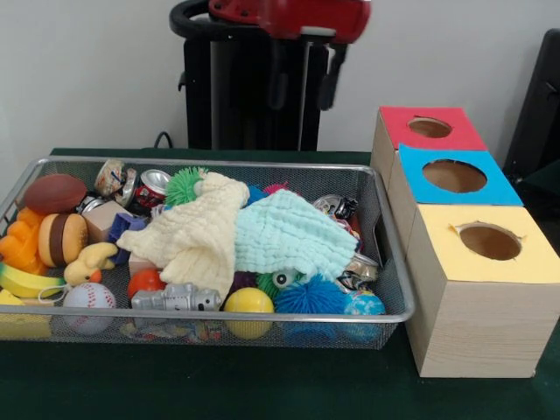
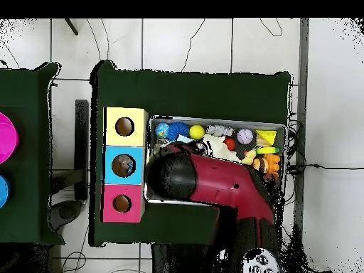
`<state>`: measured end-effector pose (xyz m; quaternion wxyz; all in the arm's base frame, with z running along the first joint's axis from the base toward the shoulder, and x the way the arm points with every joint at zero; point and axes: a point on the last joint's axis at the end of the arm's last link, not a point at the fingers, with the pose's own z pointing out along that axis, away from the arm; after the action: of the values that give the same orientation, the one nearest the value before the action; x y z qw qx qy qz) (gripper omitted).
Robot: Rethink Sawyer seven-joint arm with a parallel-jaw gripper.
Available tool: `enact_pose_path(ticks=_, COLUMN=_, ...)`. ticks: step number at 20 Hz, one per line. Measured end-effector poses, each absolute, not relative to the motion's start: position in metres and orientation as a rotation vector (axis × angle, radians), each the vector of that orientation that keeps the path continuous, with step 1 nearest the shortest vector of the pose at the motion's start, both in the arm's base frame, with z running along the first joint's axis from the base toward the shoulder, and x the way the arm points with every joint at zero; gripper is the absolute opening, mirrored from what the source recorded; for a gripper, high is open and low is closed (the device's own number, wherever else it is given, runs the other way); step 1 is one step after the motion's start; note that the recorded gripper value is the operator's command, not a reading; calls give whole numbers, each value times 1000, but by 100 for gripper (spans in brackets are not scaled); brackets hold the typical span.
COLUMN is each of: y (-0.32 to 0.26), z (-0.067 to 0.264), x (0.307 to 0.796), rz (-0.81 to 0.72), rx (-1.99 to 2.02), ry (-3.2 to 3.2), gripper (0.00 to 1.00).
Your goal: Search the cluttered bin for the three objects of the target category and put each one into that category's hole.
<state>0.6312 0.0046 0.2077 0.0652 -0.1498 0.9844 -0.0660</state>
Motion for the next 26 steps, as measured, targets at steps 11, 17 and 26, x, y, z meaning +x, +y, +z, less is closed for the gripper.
enact_pose_path(ticks=11, y=-121, z=238, x=615, rz=-260, rx=-251, ry=2968, gripper=100)
enact_pose_path(ticks=17, y=-135, z=255, x=587, rz=-246, rx=-205, ry=2968, gripper=100)
enact_pose_path(ticks=26, y=-107, z=254, x=570, rz=-218, rx=-281, ry=2978, gripper=100)
